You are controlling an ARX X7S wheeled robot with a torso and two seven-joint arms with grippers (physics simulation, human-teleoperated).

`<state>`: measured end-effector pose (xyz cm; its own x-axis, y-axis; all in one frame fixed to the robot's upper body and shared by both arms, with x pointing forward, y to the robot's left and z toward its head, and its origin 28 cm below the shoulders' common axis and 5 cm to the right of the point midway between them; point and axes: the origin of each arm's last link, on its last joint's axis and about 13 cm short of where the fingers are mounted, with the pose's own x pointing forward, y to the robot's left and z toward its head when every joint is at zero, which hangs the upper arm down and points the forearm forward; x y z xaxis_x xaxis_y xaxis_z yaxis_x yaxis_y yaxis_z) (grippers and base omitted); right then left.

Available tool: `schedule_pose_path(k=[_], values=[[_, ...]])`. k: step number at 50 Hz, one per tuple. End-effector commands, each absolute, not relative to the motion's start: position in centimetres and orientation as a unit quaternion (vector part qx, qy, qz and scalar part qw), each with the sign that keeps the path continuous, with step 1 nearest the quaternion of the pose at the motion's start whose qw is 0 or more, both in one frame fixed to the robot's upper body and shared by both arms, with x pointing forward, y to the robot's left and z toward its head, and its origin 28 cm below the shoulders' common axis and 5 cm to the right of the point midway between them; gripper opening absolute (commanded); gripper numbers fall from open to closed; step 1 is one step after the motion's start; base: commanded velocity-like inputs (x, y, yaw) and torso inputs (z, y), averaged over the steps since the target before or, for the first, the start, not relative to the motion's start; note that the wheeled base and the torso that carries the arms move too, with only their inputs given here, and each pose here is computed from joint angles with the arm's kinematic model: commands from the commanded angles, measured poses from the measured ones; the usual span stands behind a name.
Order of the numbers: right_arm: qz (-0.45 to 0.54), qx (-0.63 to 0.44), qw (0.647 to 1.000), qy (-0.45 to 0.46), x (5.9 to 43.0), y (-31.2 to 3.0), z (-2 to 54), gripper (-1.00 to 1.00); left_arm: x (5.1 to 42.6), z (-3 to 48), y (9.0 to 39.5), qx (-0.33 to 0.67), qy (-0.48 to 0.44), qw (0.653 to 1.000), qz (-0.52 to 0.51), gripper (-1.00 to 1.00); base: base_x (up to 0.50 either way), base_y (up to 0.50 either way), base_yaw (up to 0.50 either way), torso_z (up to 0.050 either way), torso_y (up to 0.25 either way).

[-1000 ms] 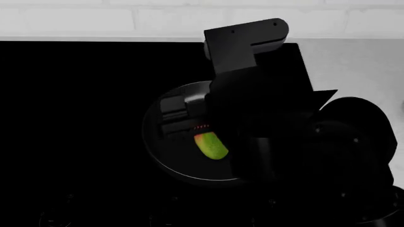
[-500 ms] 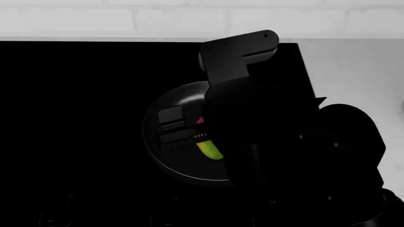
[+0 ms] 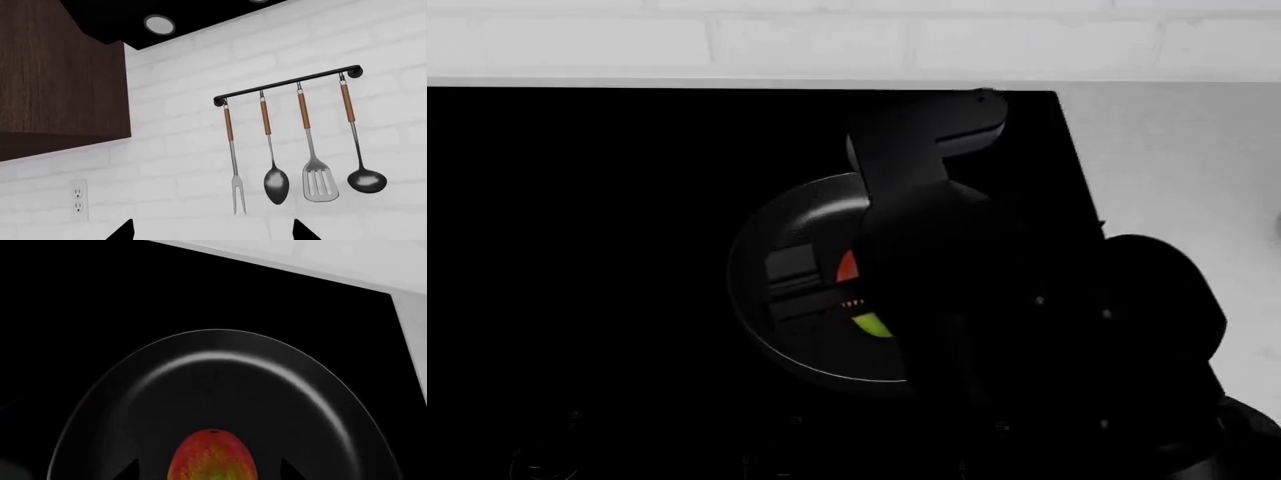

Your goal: Pick the mango from the pan and place it in the bowl.

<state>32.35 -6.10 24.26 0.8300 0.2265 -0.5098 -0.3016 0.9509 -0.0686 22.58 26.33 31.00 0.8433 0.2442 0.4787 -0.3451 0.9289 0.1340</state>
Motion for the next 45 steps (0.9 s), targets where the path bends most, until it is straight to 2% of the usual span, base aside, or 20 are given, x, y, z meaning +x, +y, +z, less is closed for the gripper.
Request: schedule_pose_path(k=[1, 45], values=[[0.152, -0.055, 0.953, 0.257, 32.8, -5.9, 24.2, 1.0, 22.7, 30.8, 26.4, 0.095, -0.227, 0.957, 0.156, 1.0, 0.0, 0.0, 0.0, 0.0, 0.0], [0.147, -0.061, 0.949, 0.273, 33.1, -6.0, 23.2, 1.0, 23.1, 30.1, 26.6, 0.089, -0.218, 0.96, 0.154, 1.0, 0.0, 0.0, 0.0, 0.0, 0.0]])
